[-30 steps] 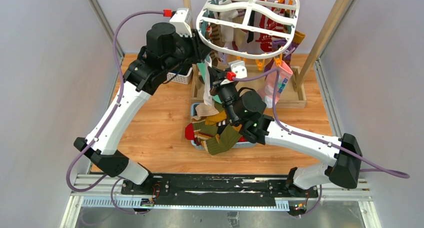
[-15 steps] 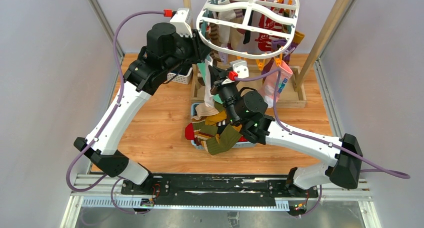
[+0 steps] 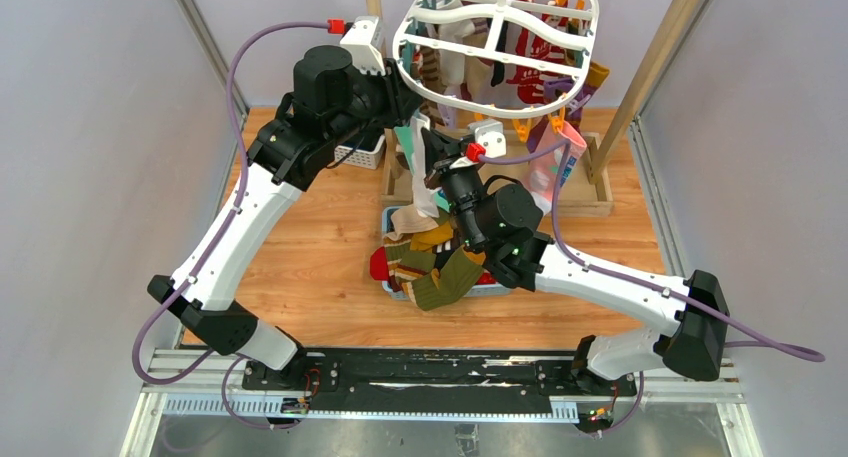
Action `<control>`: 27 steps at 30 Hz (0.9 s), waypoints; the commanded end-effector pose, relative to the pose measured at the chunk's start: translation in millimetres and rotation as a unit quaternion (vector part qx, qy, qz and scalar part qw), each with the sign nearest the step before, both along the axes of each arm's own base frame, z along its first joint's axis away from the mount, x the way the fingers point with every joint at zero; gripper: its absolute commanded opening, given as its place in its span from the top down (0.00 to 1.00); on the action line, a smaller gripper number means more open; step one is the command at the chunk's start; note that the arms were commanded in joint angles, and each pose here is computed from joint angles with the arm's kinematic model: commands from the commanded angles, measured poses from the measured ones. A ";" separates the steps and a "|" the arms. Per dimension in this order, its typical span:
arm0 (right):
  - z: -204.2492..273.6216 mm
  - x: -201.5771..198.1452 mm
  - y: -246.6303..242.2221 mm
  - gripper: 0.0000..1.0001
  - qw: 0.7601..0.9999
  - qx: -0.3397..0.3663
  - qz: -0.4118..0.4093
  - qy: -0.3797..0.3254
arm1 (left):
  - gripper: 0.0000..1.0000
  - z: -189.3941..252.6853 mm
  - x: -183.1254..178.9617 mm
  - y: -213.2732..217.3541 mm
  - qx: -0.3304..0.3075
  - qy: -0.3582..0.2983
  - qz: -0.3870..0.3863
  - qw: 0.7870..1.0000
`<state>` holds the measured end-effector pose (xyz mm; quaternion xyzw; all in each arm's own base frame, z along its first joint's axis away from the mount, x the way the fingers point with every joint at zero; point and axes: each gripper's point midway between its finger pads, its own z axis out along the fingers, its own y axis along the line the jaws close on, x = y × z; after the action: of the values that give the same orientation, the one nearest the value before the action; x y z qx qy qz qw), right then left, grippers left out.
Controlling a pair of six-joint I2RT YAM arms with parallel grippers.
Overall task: Clip the socks to the hanger
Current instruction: Clamp the sock onto the hanger, then open the clamp at the hanger.
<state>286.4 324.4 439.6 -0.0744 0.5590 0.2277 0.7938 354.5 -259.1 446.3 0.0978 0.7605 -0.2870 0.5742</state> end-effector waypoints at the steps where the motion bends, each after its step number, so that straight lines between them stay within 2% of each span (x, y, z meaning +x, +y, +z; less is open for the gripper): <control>1: 5.5 4.1 -8.4 1.00 1.000 0.018 -0.011 -0.003 | 0.73 16.0 0.3 3.4 -0.009 -0.027 0.011 1.000; 2: 5.1 4.4 -8.5 1.00 1.000 0.017 -0.012 -0.002 | 0.58 16.8 -0.6 3.9 -0.009 -0.028 0.011 1.000; 3: 5.2 4.2 -8.2 1.00 1.000 0.017 -0.011 -0.003 | 0.49 16.4 -0.6 4.3 -0.009 -0.027 0.012 1.000; 7: 5.0 3.8 -6.2 1.00 1.000 0.012 -0.006 -0.003 | 0.38 21.9 -1.3 8.7 -0.008 -0.035 0.020 0.999; 10: 3.5 2.7 -6.1 1.00 1.000 0.009 -0.002 0.000 | 0.36 23.4 -2.0 11.9 -0.005 -0.038 0.025 0.999; 12: 2.2 1.4 -6.5 0.95 1.000 0.007 0.002 0.003 | 0.36 23.6 -2.8 14.1 -0.004 -0.038 0.028 0.999; 14: -0.5 -0.7 -6.6 0.80 1.000 0.001 0.009 0.007 | 0.36 21.9 -3.4 15.9 0.000 -0.038 0.031 0.999; 16: -5.1 -4.6 -8.6 0.59 1.000 -0.008 0.019 0.012 | 0.36 21.5 -4.4 19.1 0.002 -0.039 0.034 0.999; 18: -16.4 -9.7 -13.1 0.44 0.999 -0.014 0.032 0.028 | 0.36 22.2 -4.9 23.1 0.006 -0.042 0.040 0.998; 19: -21.0 -12.9 -15.5 0.40 0.998 -0.017 0.042 0.032 | 0.36 22.8 -5.3 25.2 0.007 -0.043 0.042 0.998; 27: -56.8 -28.6 -47.7 0.35 0.989 -0.007 0.123 0.085 | 0.35 23.9 -19.3 31.0 0.041 -0.067 0.006 0.997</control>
<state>265.0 279.0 406.3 -0.1088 0.5921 0.2738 0.7501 346.9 -234.6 464.5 0.0974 0.7443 -0.2547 0.6096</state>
